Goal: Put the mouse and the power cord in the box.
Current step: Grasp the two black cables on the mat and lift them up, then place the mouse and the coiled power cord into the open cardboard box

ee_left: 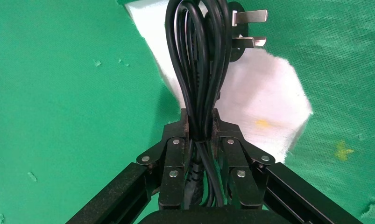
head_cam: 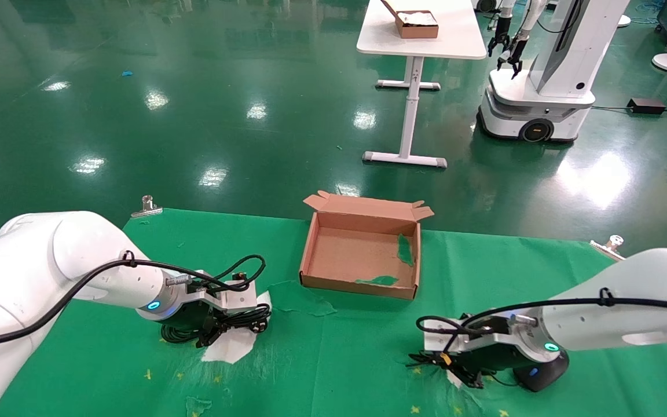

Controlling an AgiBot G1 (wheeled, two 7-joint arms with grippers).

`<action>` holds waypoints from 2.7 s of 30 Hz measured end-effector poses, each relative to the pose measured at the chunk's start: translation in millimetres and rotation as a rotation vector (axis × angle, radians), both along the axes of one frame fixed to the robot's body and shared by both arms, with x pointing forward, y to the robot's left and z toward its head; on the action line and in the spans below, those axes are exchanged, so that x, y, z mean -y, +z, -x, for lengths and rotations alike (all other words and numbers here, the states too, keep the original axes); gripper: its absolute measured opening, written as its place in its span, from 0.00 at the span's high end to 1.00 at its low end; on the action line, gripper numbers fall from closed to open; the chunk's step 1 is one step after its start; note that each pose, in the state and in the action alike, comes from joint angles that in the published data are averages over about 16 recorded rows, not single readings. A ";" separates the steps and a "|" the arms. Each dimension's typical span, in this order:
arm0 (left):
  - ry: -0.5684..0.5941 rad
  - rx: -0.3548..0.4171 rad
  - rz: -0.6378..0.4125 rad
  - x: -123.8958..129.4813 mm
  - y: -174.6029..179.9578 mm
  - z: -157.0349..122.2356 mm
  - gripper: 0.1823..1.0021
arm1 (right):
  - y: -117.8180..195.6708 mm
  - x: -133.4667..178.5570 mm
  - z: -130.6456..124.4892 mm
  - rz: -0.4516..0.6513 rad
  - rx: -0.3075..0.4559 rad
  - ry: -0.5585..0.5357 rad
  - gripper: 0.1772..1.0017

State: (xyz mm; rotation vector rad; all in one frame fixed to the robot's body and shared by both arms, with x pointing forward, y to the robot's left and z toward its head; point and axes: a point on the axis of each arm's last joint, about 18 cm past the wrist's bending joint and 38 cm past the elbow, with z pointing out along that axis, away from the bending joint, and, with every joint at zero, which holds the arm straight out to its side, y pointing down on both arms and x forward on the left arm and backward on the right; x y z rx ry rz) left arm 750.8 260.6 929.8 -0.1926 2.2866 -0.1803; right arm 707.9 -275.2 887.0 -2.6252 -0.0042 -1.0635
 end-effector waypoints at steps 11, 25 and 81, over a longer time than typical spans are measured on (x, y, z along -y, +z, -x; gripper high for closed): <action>-0.078 0.025 0.059 0.9 37.6 12.5 0.90 | 26.1 15.9 3.0 -0.058 0.032 -0.021 0.94; -0.400 0.336 0.088 93.7 117.5 18.3 0.90 | 130.0 75.2 4.8 -0.227 0.240 -0.147 0.95; -0.047 0.610 -0.147 -6.0 138.9 -33.7 0.31 | 229.8 -36.1 3.9 -0.309 0.445 0.128 0.95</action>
